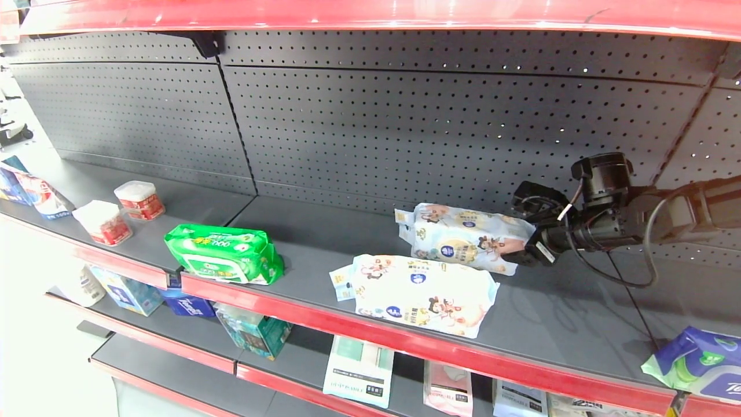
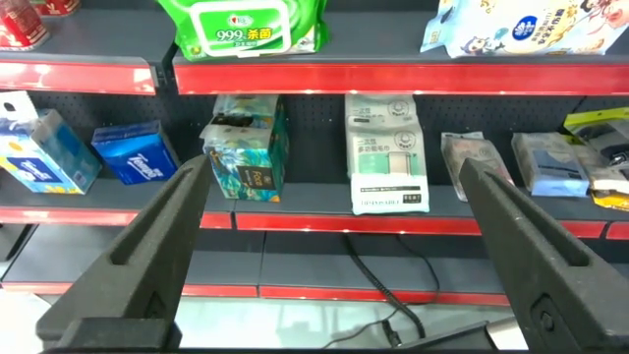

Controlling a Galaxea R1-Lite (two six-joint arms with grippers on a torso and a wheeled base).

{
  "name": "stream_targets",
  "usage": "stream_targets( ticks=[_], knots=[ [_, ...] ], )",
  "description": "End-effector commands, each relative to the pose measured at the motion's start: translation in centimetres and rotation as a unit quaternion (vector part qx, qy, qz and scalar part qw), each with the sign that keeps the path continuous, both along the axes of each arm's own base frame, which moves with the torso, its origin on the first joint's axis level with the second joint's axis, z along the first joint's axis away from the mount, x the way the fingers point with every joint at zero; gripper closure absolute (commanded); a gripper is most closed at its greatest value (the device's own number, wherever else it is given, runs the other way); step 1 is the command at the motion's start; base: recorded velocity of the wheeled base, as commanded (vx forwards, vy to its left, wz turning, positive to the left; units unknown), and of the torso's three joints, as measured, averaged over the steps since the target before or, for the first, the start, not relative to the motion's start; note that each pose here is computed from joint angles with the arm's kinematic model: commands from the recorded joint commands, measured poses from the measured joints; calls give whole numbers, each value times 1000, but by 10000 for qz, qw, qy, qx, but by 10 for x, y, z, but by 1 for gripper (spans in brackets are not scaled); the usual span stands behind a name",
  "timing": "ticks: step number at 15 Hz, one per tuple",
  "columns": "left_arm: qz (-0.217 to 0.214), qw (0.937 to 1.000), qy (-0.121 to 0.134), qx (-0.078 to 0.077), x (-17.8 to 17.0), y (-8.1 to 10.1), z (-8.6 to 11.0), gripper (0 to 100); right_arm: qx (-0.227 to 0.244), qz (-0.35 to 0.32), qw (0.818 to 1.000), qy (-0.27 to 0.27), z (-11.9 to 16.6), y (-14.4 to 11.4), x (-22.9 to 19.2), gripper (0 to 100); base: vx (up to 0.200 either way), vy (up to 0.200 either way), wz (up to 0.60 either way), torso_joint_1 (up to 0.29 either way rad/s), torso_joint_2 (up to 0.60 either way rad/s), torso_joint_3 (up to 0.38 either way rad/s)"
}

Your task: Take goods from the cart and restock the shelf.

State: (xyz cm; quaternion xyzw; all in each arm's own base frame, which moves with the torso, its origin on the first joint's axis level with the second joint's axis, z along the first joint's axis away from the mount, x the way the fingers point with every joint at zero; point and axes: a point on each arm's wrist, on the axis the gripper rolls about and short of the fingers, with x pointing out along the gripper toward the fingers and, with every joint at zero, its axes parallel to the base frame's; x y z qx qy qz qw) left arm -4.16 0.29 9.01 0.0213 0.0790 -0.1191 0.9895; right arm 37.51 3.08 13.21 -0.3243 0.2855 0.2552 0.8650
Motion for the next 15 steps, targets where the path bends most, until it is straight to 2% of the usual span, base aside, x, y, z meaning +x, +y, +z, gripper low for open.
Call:
stream_targets(
  ticks=[1, 6, 10, 12, 15],
  knots=[
    [0, 10000, 5, 0, 0, 0, 0, 0, 8, 2, 10000, -14, 2, 0, -3, 0, 0, 0, 0, 0, 0, 0],
    [1, 10000, 7, -7, 0, 0, 0, 0, 521, -509, 9973, 50, 20, -6, -31, 0, 0, 0, 0, 0, 0, 0],
    [5, 10000, 12, -29, 0, 0, 0, 0, 544, -1402, 9886, 94, 22, -49, -51, 0, 0, 0, 0, 0, 0, 0],
    [5, 10000, 12, -29, 0, 0, 0, 0, 540, -2088, 9764, 57, 23, -61, -47, 0, 0, 0, 0, 0, 0, 0],
    [12, 10000, 4, -29, 0, 0, 0, 0, 675, -2837, 9565, 68, 18, -57, -31, 0, 0, 0, 0, 0, 0, 0]
  ],
)
